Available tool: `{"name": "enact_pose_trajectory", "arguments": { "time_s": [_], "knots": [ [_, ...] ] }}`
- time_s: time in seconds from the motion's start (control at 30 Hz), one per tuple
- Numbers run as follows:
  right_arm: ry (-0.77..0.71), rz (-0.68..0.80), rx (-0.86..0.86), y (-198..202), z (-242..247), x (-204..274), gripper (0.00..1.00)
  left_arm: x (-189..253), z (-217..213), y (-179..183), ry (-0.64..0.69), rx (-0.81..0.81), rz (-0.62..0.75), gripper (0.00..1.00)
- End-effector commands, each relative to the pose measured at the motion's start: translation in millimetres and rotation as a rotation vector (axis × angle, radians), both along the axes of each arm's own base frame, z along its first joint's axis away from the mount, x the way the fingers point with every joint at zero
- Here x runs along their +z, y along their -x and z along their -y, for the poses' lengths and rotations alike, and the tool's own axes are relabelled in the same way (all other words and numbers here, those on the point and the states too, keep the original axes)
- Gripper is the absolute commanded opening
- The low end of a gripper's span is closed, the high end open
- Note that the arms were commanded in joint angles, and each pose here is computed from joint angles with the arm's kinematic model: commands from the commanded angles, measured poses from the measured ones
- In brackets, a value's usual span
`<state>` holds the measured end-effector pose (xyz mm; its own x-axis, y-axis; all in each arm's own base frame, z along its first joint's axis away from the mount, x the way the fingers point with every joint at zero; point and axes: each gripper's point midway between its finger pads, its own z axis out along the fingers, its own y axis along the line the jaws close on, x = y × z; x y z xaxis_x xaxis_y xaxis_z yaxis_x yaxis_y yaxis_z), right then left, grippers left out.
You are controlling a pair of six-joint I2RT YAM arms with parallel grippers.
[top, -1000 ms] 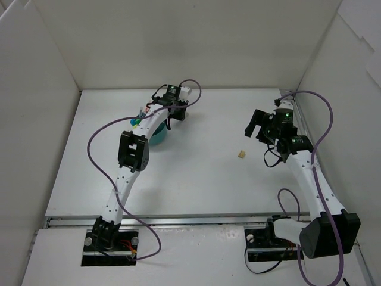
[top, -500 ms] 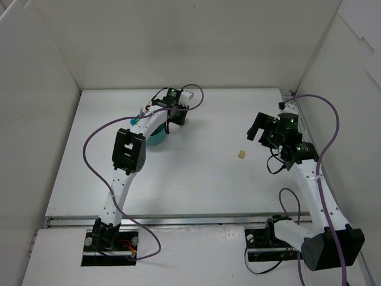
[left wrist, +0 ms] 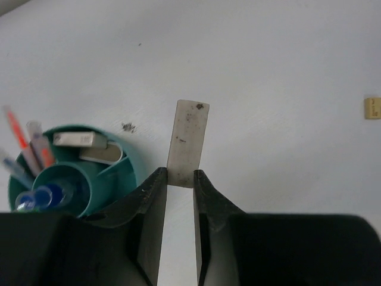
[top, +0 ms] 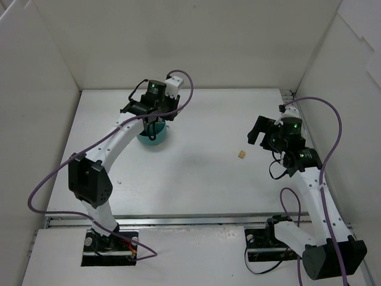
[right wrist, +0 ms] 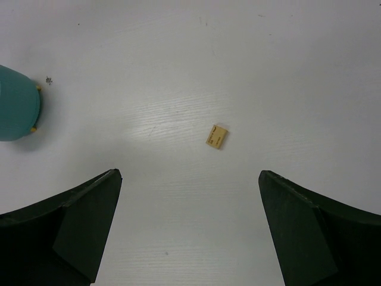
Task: Sort the stationery into containers
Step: Place the stationery in the storage box.
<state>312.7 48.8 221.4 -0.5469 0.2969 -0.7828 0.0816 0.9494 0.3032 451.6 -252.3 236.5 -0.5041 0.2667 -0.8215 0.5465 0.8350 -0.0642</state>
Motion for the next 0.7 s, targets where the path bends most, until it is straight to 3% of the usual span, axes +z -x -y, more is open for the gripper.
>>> {"name": "enact_pose_trajectory", "arguments": {
  "time_s": [0.0, 0.1, 0.27, 0.67],
  "knots": [
    [0.013, 0.067, 0.005, -0.8, 3.3, 14.2, 0.98, 4.7, -36.3, 9.5, -0.045, 0.152, 0.034, 0.00],
    [0.022, 0.065, 0.007, -0.3, 4.4, 12.5, 0.98, -6.9, -63.9, 21.2, -0.130, 0.241, 0.016, 0.00],
    [0.035, 0.061, 0.014, -1.4, 4.7, 11.7, 0.98, -24.9, -80.2, 36.9, -0.190, 0.260, -0.006, 0.00],
    [0.031, 0.050, 0.030, 0.0, 2.3, 8.1, 0.98, -42.9, -102.7, 24.0, -0.150, 0.235, -0.007, 0.00]
  ]
}}
